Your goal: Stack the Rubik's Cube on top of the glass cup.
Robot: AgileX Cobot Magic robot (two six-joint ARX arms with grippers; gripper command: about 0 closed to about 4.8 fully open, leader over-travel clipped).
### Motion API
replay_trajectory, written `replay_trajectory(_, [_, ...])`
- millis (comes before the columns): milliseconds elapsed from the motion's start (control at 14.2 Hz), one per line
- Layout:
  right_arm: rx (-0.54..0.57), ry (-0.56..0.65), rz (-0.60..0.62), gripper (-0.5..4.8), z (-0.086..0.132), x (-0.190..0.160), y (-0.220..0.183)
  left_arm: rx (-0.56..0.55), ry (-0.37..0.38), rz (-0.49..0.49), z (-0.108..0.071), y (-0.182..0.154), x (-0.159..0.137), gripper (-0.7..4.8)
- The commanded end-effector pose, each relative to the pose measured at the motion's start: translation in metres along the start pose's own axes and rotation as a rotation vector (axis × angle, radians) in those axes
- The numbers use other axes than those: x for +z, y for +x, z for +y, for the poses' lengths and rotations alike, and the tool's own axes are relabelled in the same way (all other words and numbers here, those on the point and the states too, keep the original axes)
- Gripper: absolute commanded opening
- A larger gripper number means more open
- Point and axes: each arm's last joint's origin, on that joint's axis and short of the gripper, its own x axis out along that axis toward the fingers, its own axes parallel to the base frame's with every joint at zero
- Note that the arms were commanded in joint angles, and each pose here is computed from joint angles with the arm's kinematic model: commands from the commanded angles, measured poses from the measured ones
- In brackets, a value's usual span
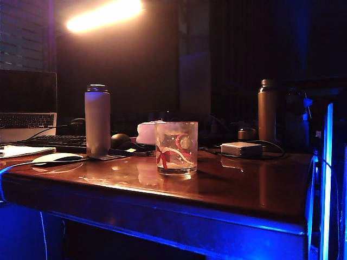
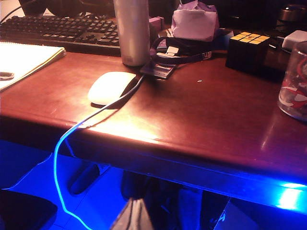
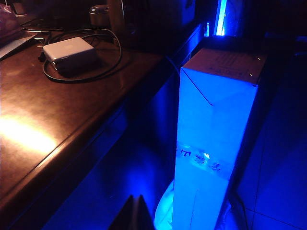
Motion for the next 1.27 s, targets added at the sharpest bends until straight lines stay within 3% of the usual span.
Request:
replay_trajectory(70, [-0.001, 0.001, -0.003, -0.01, 0.000, -0.001, 0.000, -0.001, 0.002, 0.016, 0.000, 0.001, -0.003, -0.03])
replay_trajectory(282, [0.004, 0.004, -0.005, -0.01, 0.000, 0.000, 0.000, -0.001, -0.009, 0.011, 0.000, 0.001, -0.003, -0.03])
replay_trajectory(423, [0.010, 0.043, -0.026, -0.01, 0.000, 0.002, 0.000, -0.003, -0.171, -0.087, 0.001, -0.002, 0.011, -0.03])
replay_trajectory(564, [0.031, 0.116, -0.085, -0.01, 0.001, 0.016, -0.004, 0.010, -0.249, -0.236, 0.003, -0.014, 0.045, -0.03])
replay_trajectory(775, [0.074, 0.139, -0.169, -0.01, 0.004, 0.052, -0.018, 0.155, -0.258, -0.362, 0.009, -0.043, 0.111, -0.03])
replay_trajectory(916, [0.082, 0.136, -0.172, -0.01, 0.006, 0.082, -0.021, 0.135, -0.251, -0.307, 0.011, -0.046, 0.155, -0.03])
replay_trajectory(1057, [0.115, 0.123, -0.129, -0.01, 0.009, 0.116, -0.011, 0.039, -0.134, -0.191, 0.013, -0.035, 0.204, -0.03])
replay_trajectory(1268, [0.273, -0.021, -0.083, -0.01, 0.016, 0.177, 0.017, -0.208, -0.048, 0.015, 0.012, -0.018, 0.263, -0.03])
